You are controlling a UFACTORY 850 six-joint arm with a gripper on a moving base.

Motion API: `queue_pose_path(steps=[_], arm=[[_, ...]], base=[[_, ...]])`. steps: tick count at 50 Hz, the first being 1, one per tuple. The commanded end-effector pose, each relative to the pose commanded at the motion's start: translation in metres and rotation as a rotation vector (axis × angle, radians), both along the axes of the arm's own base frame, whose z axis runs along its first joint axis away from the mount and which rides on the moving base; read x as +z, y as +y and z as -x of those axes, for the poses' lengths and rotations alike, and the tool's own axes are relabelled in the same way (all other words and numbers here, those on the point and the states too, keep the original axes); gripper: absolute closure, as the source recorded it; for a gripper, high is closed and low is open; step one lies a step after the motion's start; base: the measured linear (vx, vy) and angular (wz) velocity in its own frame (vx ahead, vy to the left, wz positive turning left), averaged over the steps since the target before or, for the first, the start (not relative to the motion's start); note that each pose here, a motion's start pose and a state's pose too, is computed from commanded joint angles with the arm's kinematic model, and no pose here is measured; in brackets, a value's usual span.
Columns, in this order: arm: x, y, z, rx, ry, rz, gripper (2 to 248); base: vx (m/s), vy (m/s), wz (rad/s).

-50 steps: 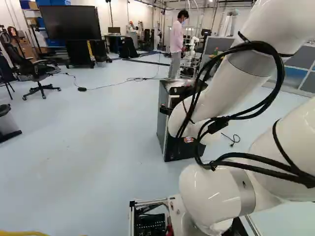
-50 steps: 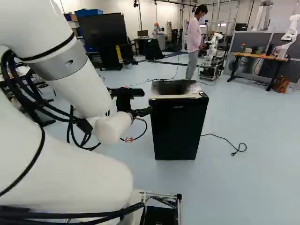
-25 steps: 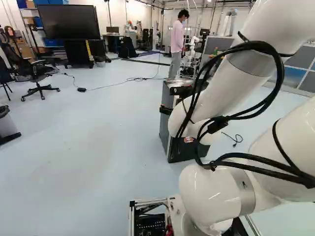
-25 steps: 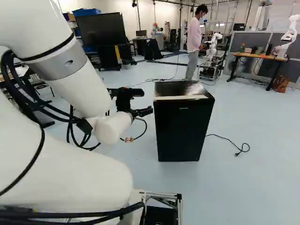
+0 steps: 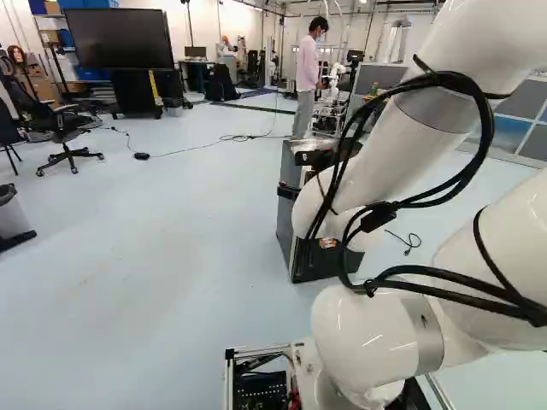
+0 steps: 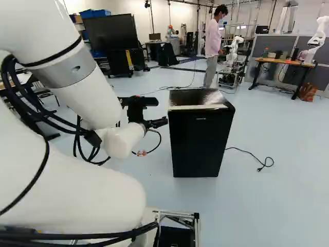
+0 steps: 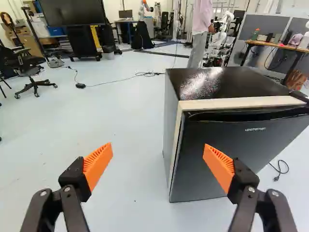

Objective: Grab a drink from the fridge

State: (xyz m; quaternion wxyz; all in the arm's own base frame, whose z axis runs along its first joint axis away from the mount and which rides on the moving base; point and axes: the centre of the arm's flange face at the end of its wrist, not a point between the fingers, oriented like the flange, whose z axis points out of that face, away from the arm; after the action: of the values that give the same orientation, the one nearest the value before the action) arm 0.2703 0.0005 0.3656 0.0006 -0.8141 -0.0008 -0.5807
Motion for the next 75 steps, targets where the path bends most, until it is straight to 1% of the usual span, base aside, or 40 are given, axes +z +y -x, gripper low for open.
queue_pose_path(steps=[13, 34, 52, 75], arm=[[0.001, 0.002, 0.000, -0.010, -0.007, -0.009, 3], [0.005, 0.007, -0.008, -0.059, -0.057, -0.041, 3], [-0.003, 0.015, -0.021, -0.102, -0.060, -0.061, 3], [-0.016, 0.026, -0.045, -0.169, -0.067, -0.072, 3]], base=[[0.000, 0.000, 0.000], [0.000, 0.000, 0.000], [0.000, 0.000, 0.000], [0.000, 0.000, 0.000]])
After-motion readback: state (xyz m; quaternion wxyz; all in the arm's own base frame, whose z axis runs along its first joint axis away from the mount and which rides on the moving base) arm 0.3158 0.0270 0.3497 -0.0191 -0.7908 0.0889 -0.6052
